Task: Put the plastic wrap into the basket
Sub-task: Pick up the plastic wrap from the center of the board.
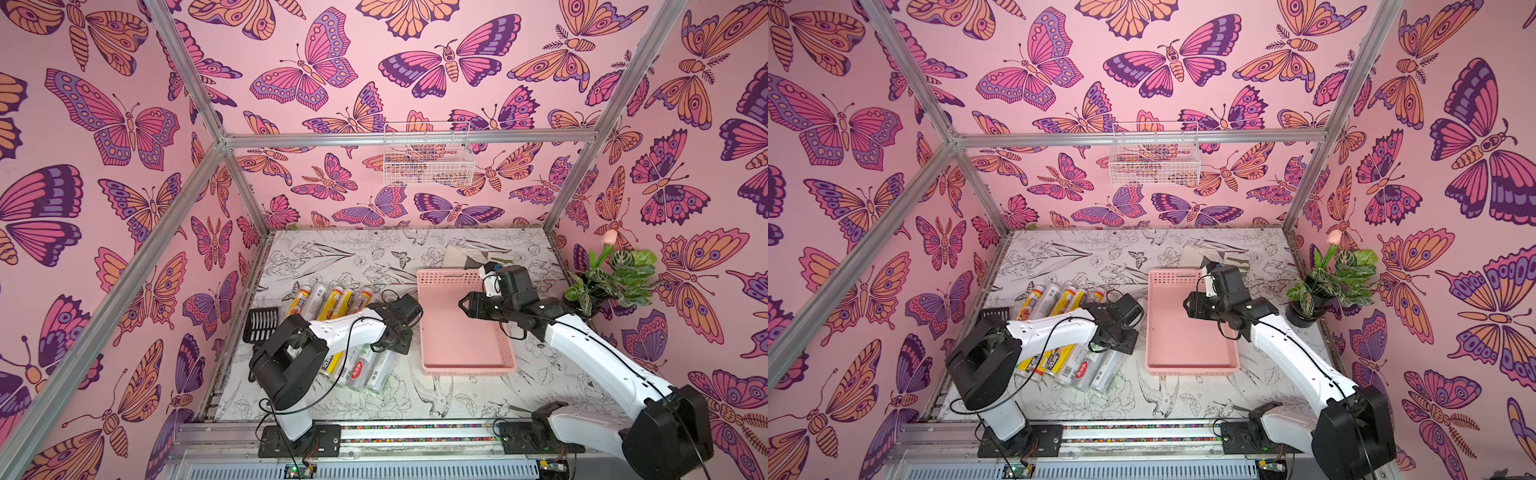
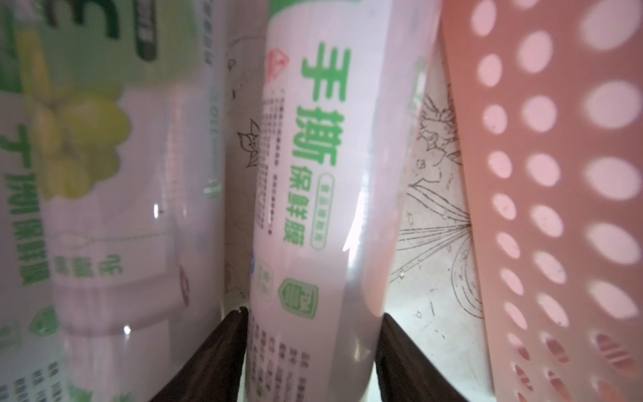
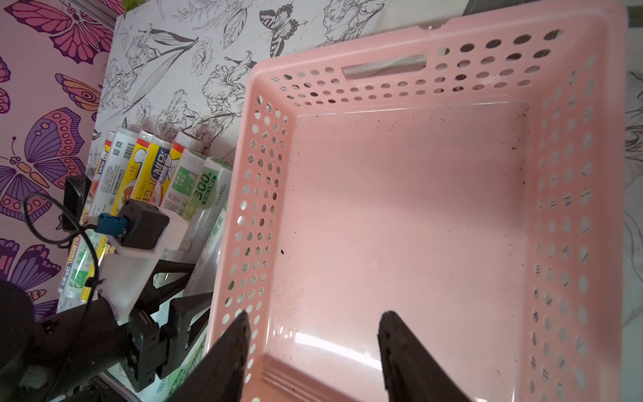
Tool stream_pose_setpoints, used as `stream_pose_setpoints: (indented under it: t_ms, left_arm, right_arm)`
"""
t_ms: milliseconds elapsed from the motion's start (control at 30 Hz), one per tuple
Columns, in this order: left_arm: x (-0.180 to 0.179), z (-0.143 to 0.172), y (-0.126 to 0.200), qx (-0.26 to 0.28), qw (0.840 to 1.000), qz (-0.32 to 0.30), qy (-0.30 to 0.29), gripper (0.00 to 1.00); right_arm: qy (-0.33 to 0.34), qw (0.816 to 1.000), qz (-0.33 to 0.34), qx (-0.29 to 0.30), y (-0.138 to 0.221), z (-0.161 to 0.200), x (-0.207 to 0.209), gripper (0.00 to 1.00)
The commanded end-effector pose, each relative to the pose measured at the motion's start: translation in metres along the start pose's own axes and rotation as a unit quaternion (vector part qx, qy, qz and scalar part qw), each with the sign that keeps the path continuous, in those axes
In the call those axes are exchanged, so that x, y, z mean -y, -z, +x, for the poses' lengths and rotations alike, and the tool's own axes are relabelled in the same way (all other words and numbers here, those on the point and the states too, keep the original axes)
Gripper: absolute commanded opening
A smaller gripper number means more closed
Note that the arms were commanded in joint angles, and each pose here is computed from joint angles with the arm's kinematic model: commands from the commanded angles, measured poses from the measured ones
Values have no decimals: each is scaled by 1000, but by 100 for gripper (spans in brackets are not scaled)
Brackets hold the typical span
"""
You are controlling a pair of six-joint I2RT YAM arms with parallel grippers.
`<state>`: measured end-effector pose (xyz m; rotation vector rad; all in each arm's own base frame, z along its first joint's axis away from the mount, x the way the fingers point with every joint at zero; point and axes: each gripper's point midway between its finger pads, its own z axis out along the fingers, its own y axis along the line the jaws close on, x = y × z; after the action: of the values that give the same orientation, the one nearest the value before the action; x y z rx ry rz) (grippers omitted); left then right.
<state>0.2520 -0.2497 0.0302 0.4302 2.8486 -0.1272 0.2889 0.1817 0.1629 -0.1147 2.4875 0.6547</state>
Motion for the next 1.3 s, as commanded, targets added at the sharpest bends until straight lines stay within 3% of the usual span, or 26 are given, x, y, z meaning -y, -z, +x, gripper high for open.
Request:
stream_pose_setpoints:
  t_ms: [0, 233, 600, 900, 1133, 1267]
  left_arm:
    - [-7, 7, -5, -18, 999, -26, 5, 63]
    - [-4, 8, -9, -21, 999, -29, 3, 61]
    - [0, 0, 14, 16, 1000, -22, 6, 41]
    - [-3, -18, 61, 94, 995, -3, 29, 24]
    - [6, -45, 106, 158, 985, 33, 57, 18]
    - [30, -75, 141, 206, 971, 99, 74, 16]
  right_arm:
    - [0, 1000, -1, -5, -3, 4, -1, 63]
    - [1, 1000, 2, -6, -2, 4, 0, 63]
    - [-1, 1000, 0, -4, -2, 3, -1, 63]
    - [-1, 1000, 1, -2, -1, 2, -1, 64]
    - [-12, 1000, 21, 17, 8, -9, 2, 64]
    - [-28, 998, 30, 37, 18, -16, 3, 64]
